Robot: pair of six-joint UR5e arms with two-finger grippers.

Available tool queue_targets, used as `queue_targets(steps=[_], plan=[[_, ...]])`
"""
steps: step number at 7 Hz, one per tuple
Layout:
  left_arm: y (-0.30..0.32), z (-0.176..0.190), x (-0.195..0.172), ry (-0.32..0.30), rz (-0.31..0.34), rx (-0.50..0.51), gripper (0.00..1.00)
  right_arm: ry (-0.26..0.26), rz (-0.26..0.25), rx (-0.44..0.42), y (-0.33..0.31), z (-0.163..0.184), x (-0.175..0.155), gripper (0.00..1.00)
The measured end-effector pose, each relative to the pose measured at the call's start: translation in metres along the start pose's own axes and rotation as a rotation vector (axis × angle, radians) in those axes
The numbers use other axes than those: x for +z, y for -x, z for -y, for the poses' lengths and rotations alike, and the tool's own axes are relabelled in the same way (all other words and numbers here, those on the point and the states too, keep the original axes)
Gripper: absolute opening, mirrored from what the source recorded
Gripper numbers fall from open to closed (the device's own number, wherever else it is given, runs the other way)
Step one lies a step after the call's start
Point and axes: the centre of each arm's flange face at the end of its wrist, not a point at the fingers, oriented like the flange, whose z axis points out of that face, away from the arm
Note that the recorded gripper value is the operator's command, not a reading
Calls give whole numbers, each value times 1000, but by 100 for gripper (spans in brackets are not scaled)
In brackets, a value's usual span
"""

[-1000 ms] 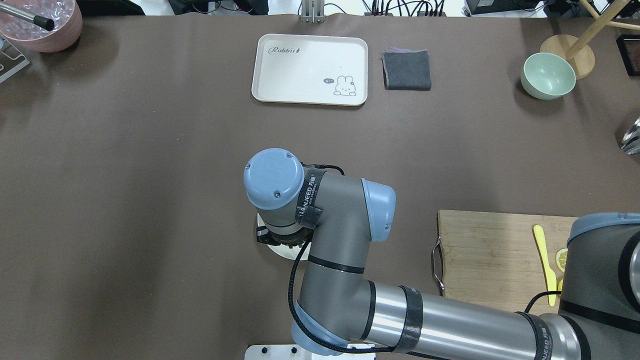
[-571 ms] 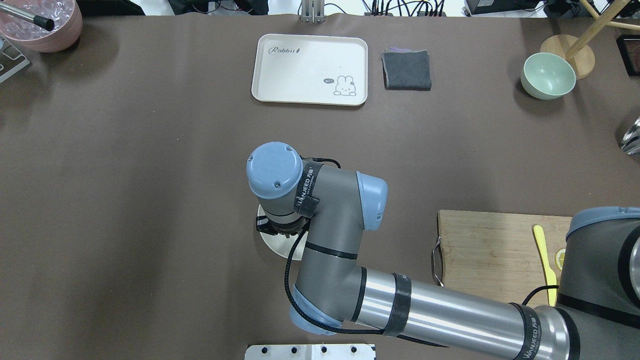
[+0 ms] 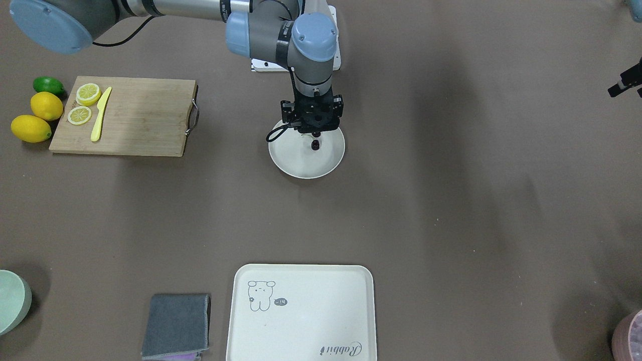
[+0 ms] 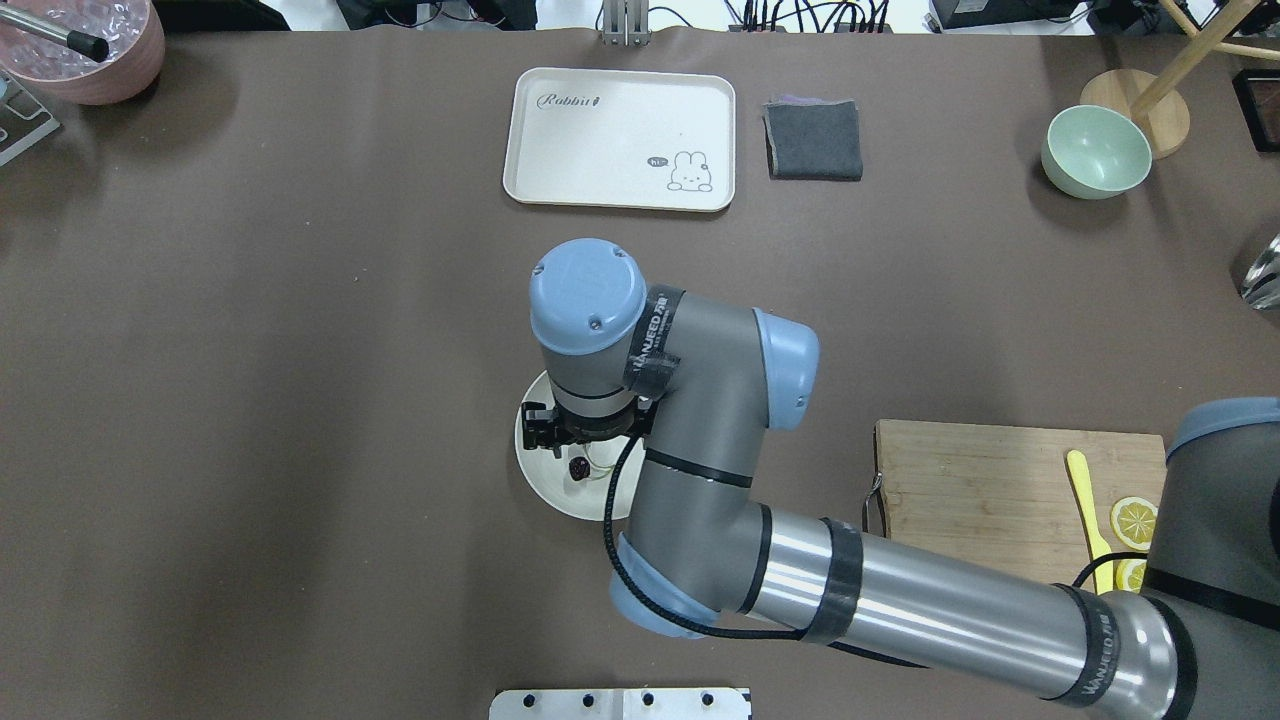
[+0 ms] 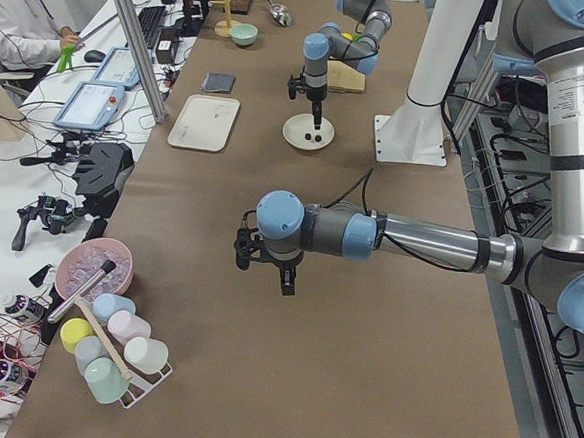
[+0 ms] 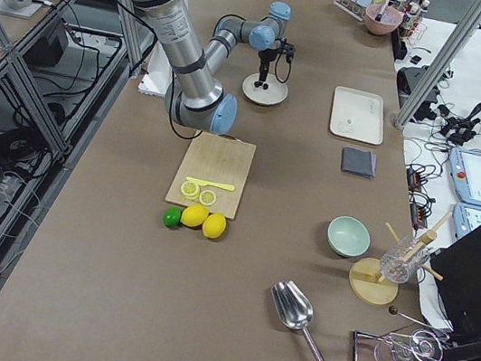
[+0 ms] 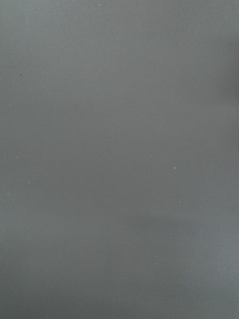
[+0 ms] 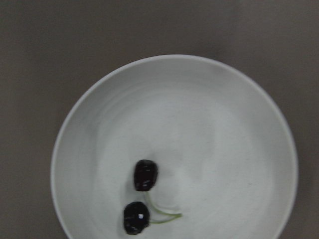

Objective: Place red cherry on plate

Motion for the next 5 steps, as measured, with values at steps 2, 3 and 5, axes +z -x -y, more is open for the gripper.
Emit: queue_targets(steps=[2, 3, 5], plan=[[2, 1, 0, 2, 1, 17, 98, 18, -27, -29, -142, 26, -59, 100], [5, 1, 0, 2, 2, 18, 98, 23, -53, -23, -228, 53, -94, 100], [21, 1, -3, 3, 7, 46, 98, 17, -96, -39, -397, 85, -139, 100]])
